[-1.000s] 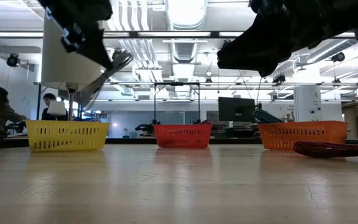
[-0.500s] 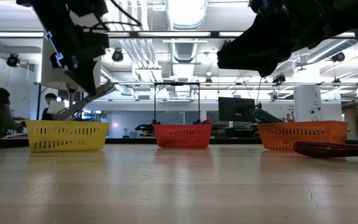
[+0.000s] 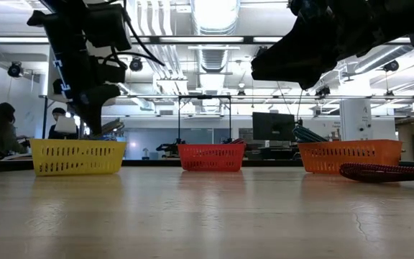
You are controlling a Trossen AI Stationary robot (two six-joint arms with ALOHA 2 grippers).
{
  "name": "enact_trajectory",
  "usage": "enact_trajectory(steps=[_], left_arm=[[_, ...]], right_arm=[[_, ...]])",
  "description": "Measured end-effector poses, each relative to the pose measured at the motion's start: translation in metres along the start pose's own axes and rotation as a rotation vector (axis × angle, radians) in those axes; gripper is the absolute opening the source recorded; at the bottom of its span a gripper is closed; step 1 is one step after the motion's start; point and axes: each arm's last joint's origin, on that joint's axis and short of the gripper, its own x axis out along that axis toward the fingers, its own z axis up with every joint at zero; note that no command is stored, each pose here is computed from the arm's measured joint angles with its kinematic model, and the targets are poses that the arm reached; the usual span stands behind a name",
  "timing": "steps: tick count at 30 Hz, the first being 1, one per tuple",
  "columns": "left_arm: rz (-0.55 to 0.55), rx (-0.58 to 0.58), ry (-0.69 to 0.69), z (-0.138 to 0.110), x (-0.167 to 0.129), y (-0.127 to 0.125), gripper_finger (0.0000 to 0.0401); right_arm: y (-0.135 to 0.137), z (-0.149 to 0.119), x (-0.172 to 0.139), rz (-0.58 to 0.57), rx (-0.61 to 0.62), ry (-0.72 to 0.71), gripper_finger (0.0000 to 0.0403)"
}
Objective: Pick & Place USB Port
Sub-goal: Put the left black charger cable into the yellow bin, then put the black charger cable into the yellow bin
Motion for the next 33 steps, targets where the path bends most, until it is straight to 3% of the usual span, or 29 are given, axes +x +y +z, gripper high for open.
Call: enact_trajectory(steps=[10,20,25,33], left_arm=[[0.018,-0.028,0.066,-0.002,0.013,-0.007,0.0010],[0.030,-0.024,0.081,-0.002,0.016,-0.009,0.0092],[-0.005,-0.038,0.042,0.007,0.004,-0.008,0.0113],[-0.070,-0.053,-0.040,0.024,-0.026,-0.004,0.0108]], right_arm=[[0.000,0.000,0.000,0.002,0.000,0.001,0.0171],[0.000,0.000,0.000,0.002,0.000,0.001,0.0169],[0.000,0.000,0.000,0.004,0.001,0.000,0.0169],[0.005,0.015,-0.006,0.075,0.063,0.048,0.0169]])
